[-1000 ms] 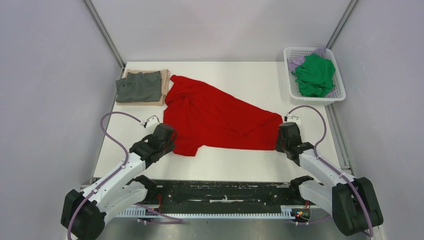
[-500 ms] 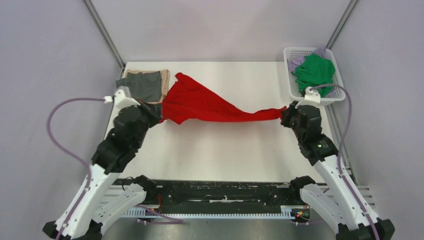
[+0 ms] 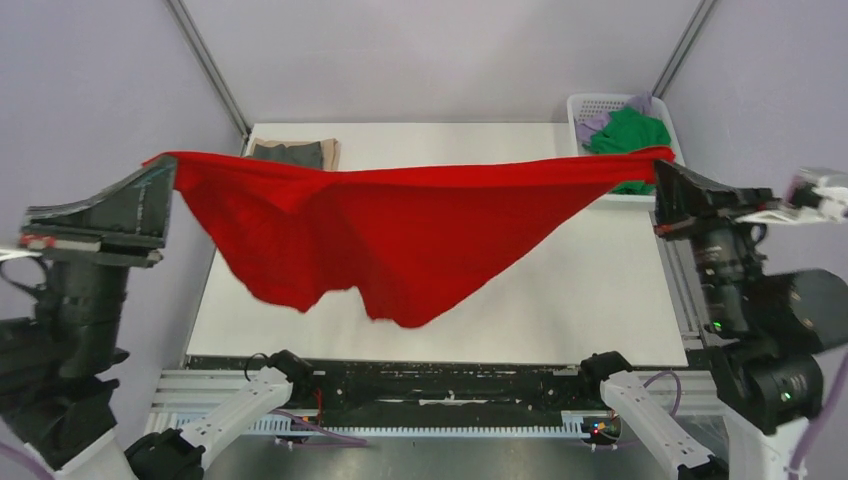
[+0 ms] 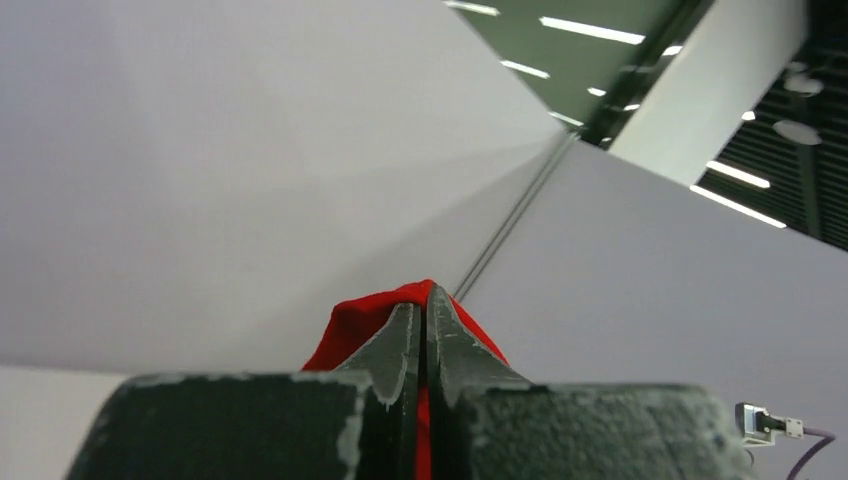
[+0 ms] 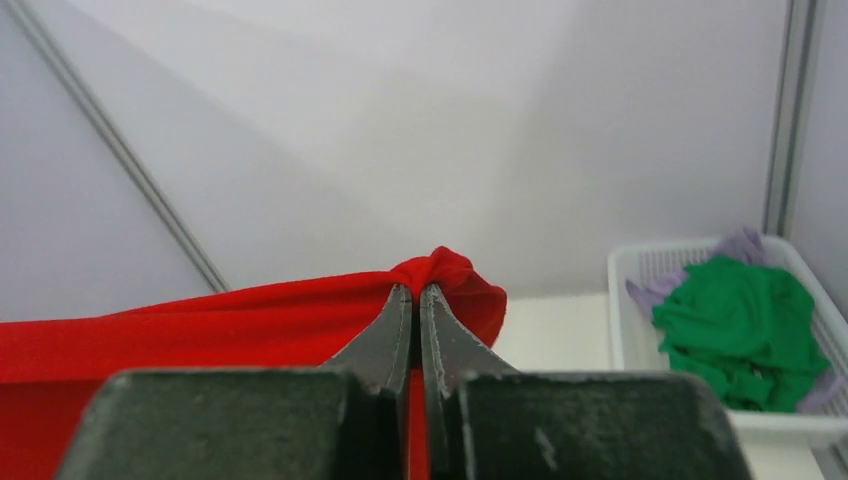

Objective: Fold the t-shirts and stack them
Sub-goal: Flatten out the tshirt

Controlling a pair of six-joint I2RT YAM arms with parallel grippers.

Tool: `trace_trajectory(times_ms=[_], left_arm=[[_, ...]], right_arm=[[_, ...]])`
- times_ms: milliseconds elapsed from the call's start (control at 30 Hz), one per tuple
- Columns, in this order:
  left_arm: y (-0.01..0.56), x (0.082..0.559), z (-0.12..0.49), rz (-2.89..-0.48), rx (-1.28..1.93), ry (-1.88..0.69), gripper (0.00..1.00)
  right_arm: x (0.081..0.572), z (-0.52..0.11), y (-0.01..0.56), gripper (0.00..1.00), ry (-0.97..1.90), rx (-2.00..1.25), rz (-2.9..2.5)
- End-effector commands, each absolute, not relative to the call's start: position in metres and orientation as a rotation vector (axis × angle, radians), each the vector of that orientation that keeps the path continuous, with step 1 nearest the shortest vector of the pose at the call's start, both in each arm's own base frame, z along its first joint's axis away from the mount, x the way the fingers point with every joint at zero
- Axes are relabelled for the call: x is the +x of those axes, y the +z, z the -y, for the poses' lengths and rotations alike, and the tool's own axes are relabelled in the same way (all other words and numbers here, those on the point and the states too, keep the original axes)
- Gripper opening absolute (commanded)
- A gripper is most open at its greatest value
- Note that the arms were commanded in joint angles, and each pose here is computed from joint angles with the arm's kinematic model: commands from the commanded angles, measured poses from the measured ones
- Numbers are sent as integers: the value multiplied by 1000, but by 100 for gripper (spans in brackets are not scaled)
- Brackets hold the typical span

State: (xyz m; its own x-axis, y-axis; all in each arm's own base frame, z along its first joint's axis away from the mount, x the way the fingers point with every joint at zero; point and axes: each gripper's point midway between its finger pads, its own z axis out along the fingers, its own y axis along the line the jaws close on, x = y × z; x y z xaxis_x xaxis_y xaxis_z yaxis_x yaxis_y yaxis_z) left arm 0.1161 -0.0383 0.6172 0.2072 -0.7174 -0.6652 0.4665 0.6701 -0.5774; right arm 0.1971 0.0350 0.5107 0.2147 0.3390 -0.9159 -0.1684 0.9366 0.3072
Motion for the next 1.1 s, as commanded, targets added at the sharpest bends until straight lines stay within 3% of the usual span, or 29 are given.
trace_trajectory(times_ms=[0,233,400,500,667,900,1000,1033,1067], left_arm=[[666,84,38,-972,-115,-827,2],[700,45,29,-882,-41,-844,2],[685,74,29,-933,-98,-762,2],[660,124,39,-1043,-153,-678,2],[574,252,57,-1307,-318,-399,2],[349,462,86,-1805,-356,-17,2],[253,519,102,-2013,-283,49,3],[228,535,106,-2061,-264,85,7],[210,549,108,-2094,-263,113,18]], right_arm=[[146,-30,564,0,384,82,-1169],[101,-26,594,0,395,19,-1097],[119,-25,567,0,394,66,-1152],[152,-28,530,0,358,101,-1255],[225,-26,423,0,259,235,-1475],[309,-13,203,1,-47,438,-1873],[341,-16,147,9,-113,419,-1957],[354,-18,141,11,-115,413,-1954],[368,-19,134,20,-129,405,-1972]])
